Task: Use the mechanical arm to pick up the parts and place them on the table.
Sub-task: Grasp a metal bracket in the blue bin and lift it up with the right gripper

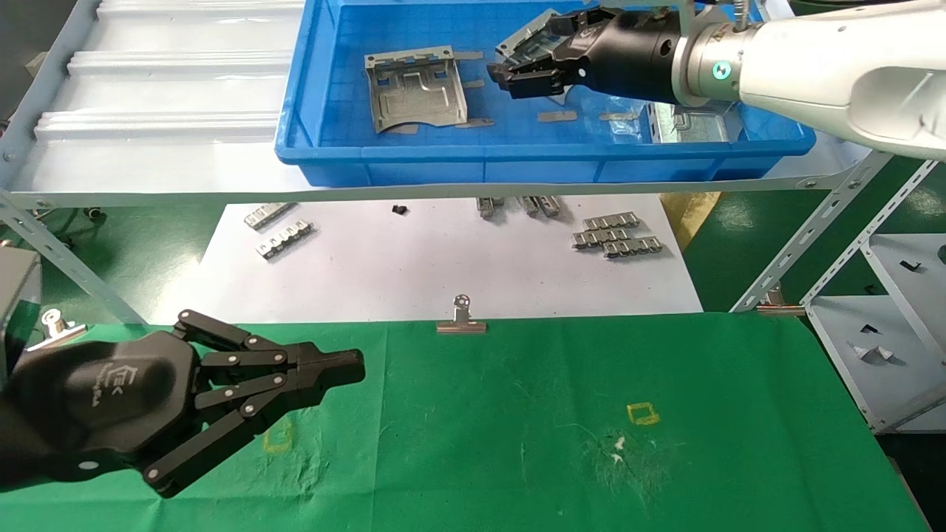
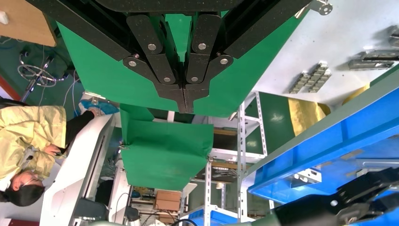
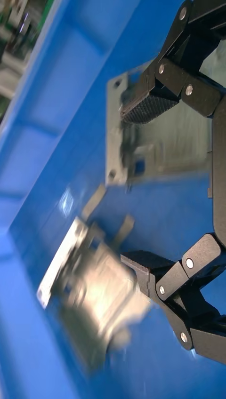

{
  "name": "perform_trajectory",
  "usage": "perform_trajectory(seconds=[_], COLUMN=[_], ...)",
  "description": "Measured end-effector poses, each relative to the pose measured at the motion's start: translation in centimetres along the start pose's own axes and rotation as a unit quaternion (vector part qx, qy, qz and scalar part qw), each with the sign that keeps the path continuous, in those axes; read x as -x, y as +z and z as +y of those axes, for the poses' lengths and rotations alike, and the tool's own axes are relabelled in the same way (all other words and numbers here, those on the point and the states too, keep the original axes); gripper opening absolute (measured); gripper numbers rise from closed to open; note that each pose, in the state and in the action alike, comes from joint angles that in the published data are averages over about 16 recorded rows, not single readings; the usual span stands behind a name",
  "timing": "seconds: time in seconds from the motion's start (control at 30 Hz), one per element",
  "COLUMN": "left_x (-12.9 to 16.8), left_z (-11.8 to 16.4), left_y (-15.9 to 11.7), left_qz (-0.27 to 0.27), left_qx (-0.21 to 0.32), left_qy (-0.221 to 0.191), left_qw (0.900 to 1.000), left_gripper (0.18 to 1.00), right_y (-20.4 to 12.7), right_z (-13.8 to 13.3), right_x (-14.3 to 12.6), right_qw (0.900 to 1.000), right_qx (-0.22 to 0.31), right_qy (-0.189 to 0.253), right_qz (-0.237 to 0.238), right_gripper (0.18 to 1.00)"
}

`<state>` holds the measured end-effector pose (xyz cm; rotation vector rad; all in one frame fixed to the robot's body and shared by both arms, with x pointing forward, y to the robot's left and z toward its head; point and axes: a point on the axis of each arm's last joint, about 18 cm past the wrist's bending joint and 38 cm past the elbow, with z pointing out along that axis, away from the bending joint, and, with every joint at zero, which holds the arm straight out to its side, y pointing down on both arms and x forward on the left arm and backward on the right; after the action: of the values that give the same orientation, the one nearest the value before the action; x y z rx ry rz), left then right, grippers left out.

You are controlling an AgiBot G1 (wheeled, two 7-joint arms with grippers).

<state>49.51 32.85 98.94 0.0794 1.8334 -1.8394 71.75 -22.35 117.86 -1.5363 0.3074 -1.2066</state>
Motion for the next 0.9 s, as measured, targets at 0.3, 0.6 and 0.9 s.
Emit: perform_trajectory(seconds=[0.3, 0.6, 0.9], left_x=[0.0, 0.0, 0.0], left_z=[0.0, 0.0, 0.0], left_y=[0.0, 0.0, 0.0], left_qz=[0.0, 0.0, 0.0], left_qx=[0.0, 0.0, 0.0], left_qy=[0.0, 0.0, 0.0], left_qw=[1.0, 1.0, 1.0], left_gripper=[0.19, 0.19, 0.19], right_y=[2.1, 2.7, 3.2], right_z=[0.4, 0.7, 1.0], right_x=[0.1, 1.0, 1.3], right_qw=[0.999, 0.998, 0.998], right_qx=[0.036, 0.047, 0.053], right_qy=[-0.017, -0.013, 0.002], right_qz=[0.037, 0.033, 0.041], right_gripper=[0.99, 0.934, 0.798])
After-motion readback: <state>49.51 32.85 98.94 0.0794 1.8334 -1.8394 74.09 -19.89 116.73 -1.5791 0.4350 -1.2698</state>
